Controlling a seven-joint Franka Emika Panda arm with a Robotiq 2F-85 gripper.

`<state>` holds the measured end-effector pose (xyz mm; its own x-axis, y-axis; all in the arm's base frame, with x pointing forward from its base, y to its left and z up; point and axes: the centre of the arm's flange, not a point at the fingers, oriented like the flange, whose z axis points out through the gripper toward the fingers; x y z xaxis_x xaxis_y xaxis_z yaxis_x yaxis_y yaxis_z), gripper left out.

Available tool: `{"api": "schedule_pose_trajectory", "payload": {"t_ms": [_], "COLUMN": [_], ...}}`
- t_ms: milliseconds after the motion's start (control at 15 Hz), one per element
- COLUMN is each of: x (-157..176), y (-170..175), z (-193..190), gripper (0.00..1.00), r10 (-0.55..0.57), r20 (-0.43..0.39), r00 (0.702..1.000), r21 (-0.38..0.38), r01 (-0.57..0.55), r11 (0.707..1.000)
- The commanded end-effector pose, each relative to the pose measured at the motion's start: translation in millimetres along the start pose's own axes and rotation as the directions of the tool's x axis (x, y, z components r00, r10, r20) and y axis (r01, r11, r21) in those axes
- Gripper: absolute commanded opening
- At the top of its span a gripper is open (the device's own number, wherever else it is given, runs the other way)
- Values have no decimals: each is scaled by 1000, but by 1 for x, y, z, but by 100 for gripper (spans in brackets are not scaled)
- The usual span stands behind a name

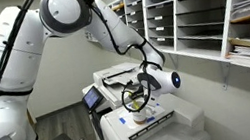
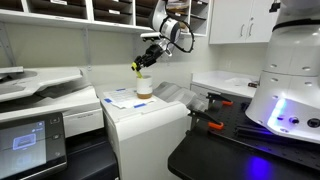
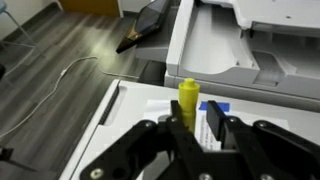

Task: Put the marker in the cup

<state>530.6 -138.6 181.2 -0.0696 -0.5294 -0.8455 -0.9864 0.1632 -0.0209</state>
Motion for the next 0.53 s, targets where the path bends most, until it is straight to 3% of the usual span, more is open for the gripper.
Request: {"api": "schedule_pose_trajectory", "payload": {"t_ms": [0, 267, 467], "x": [-10, -44, -83], "y": [0, -1, 4], "z": [-2, 10, 32], "gripper": [67, 98, 100], "r10": [7, -73, -139], "r20": [-112, -331, -480], "r00": [994, 941, 866], "r21": [9, -9, -47], "r01": [-7, 74, 133], "r11": [1000, 997, 990]}}
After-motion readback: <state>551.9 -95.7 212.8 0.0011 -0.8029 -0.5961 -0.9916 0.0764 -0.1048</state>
